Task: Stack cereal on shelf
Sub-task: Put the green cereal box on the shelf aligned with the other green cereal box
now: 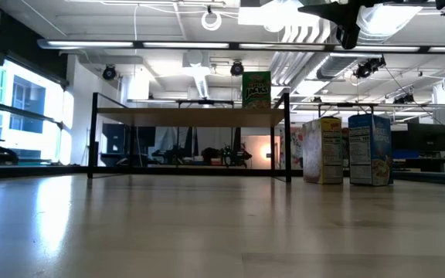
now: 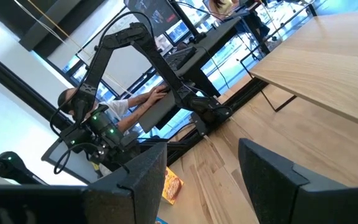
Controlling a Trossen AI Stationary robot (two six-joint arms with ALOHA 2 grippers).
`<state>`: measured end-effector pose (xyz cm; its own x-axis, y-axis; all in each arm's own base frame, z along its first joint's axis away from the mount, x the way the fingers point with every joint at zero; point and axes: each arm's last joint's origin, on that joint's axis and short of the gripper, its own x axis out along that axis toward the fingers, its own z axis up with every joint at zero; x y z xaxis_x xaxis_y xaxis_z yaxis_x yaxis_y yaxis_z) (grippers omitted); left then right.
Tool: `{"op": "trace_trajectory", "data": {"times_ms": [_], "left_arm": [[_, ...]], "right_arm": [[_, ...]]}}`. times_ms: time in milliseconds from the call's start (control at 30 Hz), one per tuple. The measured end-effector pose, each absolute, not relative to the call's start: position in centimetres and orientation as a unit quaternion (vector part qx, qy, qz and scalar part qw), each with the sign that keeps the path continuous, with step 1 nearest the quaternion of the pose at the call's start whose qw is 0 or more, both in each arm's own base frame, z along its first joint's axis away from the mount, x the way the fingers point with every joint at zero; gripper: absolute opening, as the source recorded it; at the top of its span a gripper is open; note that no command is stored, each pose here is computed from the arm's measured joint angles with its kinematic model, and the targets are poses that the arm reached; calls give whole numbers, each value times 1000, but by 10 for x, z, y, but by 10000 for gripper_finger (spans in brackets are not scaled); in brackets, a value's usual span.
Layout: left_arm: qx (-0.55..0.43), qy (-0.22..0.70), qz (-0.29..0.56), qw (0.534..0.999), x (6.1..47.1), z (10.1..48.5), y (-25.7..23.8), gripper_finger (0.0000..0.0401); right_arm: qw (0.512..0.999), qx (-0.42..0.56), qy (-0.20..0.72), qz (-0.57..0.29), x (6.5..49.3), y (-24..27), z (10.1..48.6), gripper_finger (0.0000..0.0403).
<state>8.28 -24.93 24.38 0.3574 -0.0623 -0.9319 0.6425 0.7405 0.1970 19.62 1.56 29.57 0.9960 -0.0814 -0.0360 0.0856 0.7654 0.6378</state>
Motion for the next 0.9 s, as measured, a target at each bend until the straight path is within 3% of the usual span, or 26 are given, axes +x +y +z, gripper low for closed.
{"op": "trace_trajectory", "data": {"times_ms": [900], "left_arm": [[269, 524, -219, 778, 85, 244, -249, 266]], "right_arm": [[943, 330, 3, -45, 196, 16, 296, 197]]}}
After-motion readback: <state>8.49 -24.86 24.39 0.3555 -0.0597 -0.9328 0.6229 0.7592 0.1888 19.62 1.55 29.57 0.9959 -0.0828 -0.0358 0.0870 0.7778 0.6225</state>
